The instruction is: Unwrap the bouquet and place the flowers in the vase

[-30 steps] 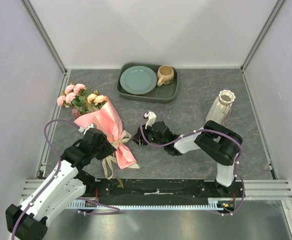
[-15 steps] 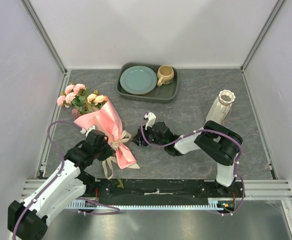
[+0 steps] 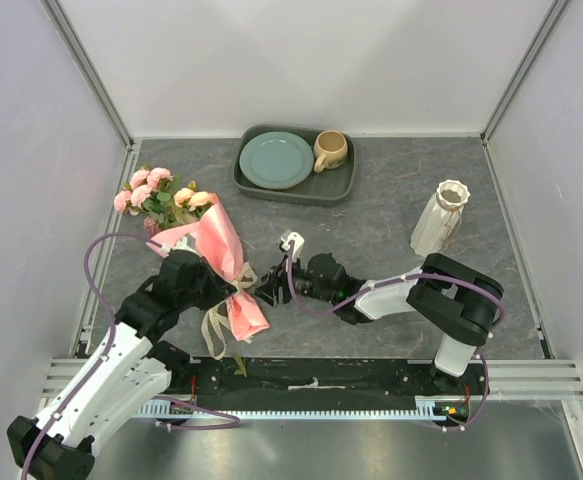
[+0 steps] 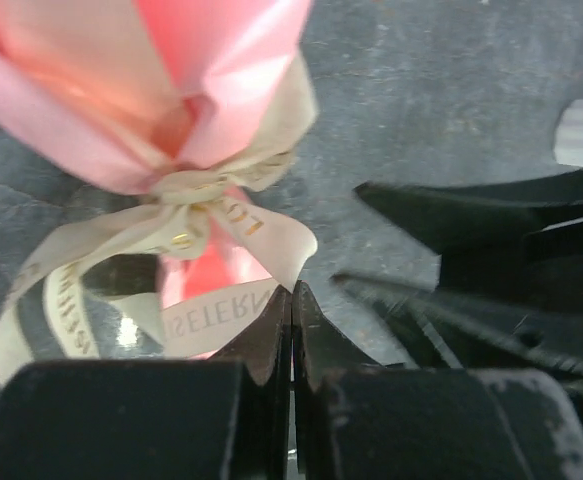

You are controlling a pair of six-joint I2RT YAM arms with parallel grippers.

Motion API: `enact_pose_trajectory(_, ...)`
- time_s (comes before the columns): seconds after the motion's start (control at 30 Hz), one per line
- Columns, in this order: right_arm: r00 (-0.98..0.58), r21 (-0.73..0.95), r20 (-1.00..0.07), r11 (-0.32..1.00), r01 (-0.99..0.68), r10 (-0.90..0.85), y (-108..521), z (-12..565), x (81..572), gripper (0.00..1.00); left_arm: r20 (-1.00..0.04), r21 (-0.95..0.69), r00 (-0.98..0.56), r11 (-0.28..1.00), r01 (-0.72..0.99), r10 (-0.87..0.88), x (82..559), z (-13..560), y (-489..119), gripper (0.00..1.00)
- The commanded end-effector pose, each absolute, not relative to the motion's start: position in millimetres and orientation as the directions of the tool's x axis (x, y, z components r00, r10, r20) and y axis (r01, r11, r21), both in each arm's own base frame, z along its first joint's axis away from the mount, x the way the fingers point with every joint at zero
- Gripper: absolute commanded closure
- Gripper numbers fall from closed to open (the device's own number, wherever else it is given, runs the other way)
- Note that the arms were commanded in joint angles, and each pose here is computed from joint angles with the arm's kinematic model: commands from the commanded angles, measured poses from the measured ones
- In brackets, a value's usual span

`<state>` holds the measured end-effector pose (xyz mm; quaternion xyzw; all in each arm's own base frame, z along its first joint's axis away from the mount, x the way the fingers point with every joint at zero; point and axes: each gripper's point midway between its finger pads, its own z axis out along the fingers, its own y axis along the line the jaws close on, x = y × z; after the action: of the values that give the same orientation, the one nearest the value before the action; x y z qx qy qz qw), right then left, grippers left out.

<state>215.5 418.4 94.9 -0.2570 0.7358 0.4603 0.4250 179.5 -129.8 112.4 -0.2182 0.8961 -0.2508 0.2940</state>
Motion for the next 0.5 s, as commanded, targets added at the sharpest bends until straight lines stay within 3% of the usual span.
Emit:
enact_pose_trajectory(0.0, -0.366, 0.361, -0.930, 0.268, -0.893, 0.033, 442.2, 136.1, 181.3, 0.38, -0.388, -0.655, -0.752, 0.734, -0.182, -0.533, 181.6, 147.7, -148.5, 0.98)
enact_pose_trajectory(0.23, -0.392, 0.394, -0.919, 0.183, -0.901, 0.050, 452.7, 137.3, 164.2, 0.26, -0.369, -0.678, -0.759, 0.714, -0.175, -0.536, 189.9, 149.0, -158.8, 0.98)
enact_pose_trajectory(0.47, -0.429, 0.430, -0.901, 0.233, -0.872, 0.057, 462.4, 126.1, 174.8, 0.29, -0.331, -0.727, -0.772, 0.668, -0.157, -0.542, 193.2, 155.5, -172.4, 0.98)
